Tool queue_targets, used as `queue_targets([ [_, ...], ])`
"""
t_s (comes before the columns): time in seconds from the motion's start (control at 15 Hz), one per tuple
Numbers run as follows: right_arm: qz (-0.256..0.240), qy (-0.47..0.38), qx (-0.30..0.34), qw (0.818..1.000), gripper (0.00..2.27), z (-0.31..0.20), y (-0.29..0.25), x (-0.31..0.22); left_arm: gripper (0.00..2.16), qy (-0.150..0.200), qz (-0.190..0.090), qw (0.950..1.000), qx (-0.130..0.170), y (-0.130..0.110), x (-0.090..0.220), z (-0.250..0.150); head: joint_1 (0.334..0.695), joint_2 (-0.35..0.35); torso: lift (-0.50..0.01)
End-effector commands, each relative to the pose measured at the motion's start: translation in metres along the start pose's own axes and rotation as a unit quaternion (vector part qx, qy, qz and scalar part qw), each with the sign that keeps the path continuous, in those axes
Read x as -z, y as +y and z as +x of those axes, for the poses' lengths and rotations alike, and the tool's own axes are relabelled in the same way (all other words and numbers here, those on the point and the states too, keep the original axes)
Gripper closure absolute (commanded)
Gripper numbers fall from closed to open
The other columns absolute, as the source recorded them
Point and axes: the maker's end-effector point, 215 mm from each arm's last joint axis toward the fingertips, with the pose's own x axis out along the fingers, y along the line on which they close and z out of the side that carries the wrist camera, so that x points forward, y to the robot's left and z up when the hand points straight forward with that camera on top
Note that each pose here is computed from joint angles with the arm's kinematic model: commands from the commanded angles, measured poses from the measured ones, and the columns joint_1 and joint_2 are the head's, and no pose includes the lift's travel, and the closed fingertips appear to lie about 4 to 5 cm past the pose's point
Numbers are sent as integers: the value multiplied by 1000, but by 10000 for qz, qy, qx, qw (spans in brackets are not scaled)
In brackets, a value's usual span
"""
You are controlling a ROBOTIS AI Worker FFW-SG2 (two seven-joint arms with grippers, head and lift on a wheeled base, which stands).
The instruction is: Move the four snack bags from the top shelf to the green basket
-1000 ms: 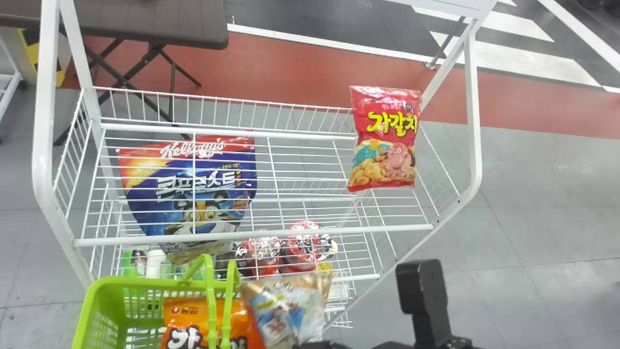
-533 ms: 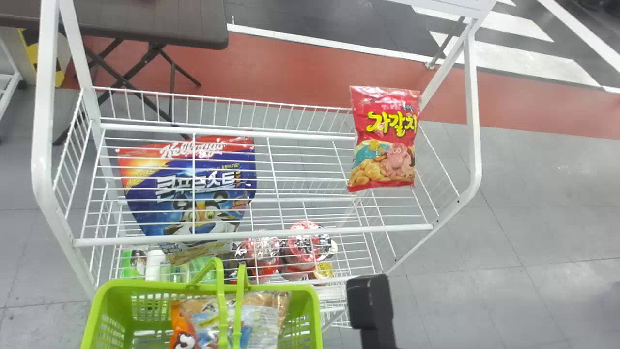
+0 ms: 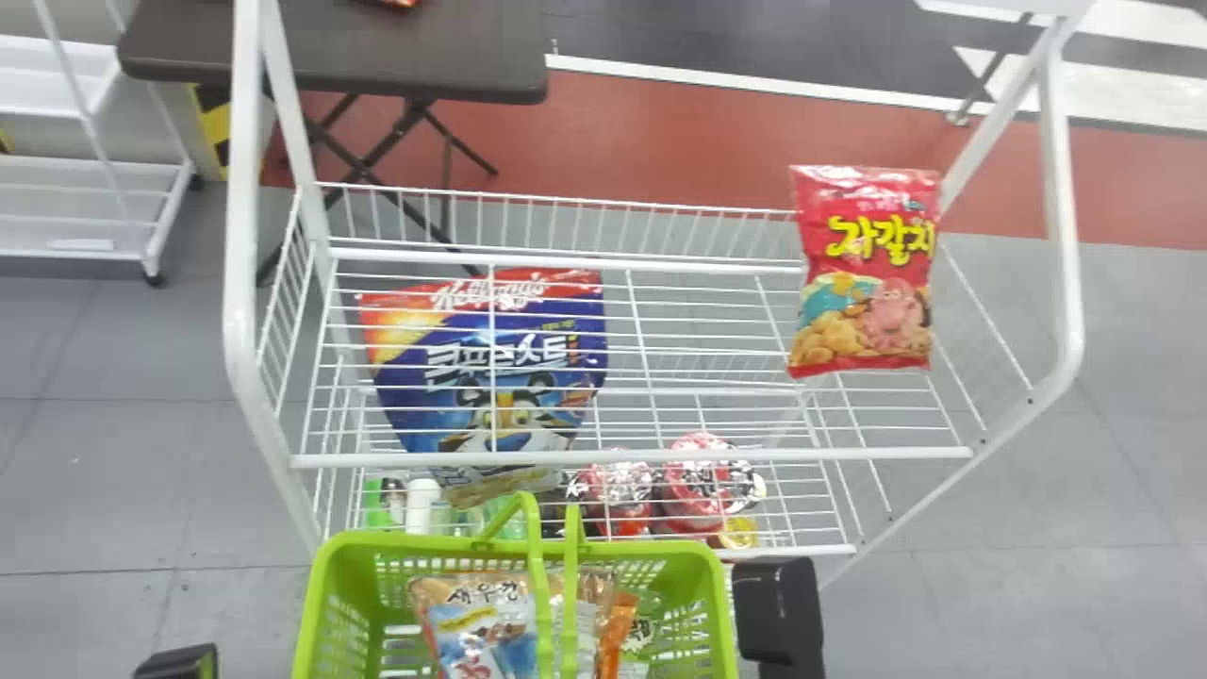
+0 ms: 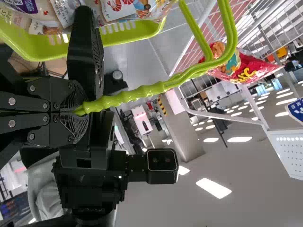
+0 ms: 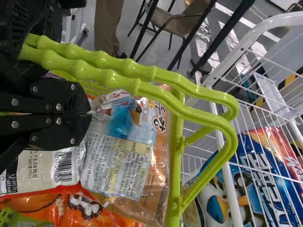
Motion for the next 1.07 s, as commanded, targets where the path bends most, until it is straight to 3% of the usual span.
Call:
queue_targets([
  [0.0, 8, 40, 93, 9999, 1173, 1, -11, 3, 1217, 4, 0, 10000, -10, 0, 0, 0, 695, -180, 0],
  [0.07, 9, 62, 89, 9999, 49, 0, -13, 5, 1217, 8, 3, 10000, -24, 1, 0, 0, 695, -185, 0],
  [0.53, -39, 2, 344, 9994, 63, -26, -34, -8, 1217, 8, 27, 10000, -33, 1, -1, 0, 695, -267, 0],
  [0.8, -196, -687, 723, 9948, 63, -46, -71, -57, 1217, 17, 26, 10000, -33, 1, 0, 1, 695, -347, 0],
  [1.0, -324, -1012, 994, 9894, 66, -55, -93, -83, 1217, 38, 33, 10000, -44, 2, 1, 2, 695, -350, 0],
])
